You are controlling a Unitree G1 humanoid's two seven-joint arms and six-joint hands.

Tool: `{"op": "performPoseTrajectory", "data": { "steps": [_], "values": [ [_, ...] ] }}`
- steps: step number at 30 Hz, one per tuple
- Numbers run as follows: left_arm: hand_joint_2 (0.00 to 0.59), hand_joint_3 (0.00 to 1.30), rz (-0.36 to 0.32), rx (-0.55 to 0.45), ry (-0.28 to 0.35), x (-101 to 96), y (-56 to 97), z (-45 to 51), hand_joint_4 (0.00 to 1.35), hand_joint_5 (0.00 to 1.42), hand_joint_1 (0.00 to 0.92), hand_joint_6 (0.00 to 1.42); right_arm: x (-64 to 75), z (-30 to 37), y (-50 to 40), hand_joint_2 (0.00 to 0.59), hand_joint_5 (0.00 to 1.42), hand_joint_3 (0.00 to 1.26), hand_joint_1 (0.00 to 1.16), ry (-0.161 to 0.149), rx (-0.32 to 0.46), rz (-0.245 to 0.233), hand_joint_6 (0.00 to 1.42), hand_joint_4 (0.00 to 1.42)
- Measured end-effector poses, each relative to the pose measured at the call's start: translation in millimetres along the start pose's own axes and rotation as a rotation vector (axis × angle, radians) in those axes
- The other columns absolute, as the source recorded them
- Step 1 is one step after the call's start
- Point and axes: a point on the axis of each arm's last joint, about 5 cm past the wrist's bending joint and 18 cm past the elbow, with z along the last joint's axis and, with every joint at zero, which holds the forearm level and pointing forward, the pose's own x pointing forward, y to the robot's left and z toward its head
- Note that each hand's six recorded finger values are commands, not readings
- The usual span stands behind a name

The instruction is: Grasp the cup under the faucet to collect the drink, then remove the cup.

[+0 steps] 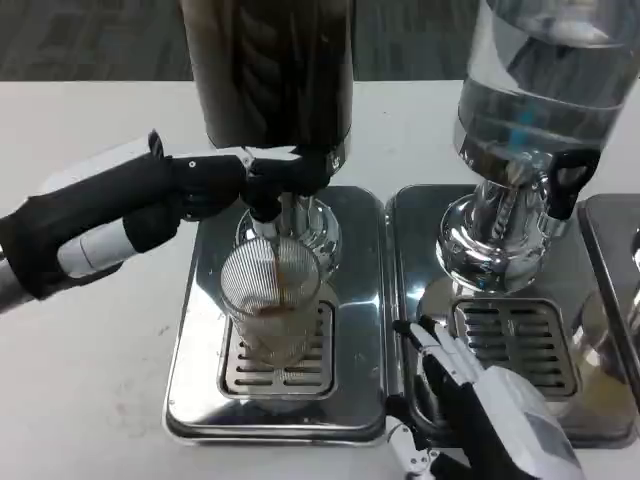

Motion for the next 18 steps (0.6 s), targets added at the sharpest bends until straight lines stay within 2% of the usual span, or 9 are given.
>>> {"op": "performPoseTrajectory", "data": {
  "steps": [5, 8, 12, 14, 18],
  "values": [
    [0.031, 0.23, 0.001, 0.001, 0.0, -0.1, -0.3, 0.0, 0.08, 0.12, 0.0, 0.02, 0.9, -2.0, 1.2, 0.403, 0.07, 0.1, 0.58, -0.047, 0.036, -0.016, 0.17, 0.03],
    [0.033, 0.23, 0.001, 0.0, 0.001, -0.1, -0.4, -0.1, 0.07, 0.12, 0.0, 0.02, 2.5, -3.6, 0.7, 0.369, 0.09, 0.09, 0.61, -0.058, 0.054, -0.015, 0.19, 0.03],
    [0.037, 0.22, 0.006, -0.001, 0.002, -0.4, -1.0, -0.4, 0.07, 0.12, 0.0, 0.02, 8.1, -5.6, 0.4, 0.321, 0.11, 0.09, 0.67, -0.087, 0.098, -0.013, 0.21, 0.03],
    [0.038, 0.22, 0.009, 0.0, 0.003, -0.4, -1.1, -0.2, 0.07, 0.12, 0.0, 0.02, 10.7, -5.1, -0.1, 0.293, 0.11, 0.08, 0.7, -0.111, 0.119, -0.015, 0.22, 0.04],
    [0.039, 0.22, 0.011, -0.001, 0.004, -0.6, -1.7, -0.3, 0.07, 0.12, 0.0, 0.02, 15.8, -5.2, -0.2, 0.266, 0.12, 0.06, 0.72, -0.14, 0.152, -0.012, 0.23, 0.04]
  ]
}}
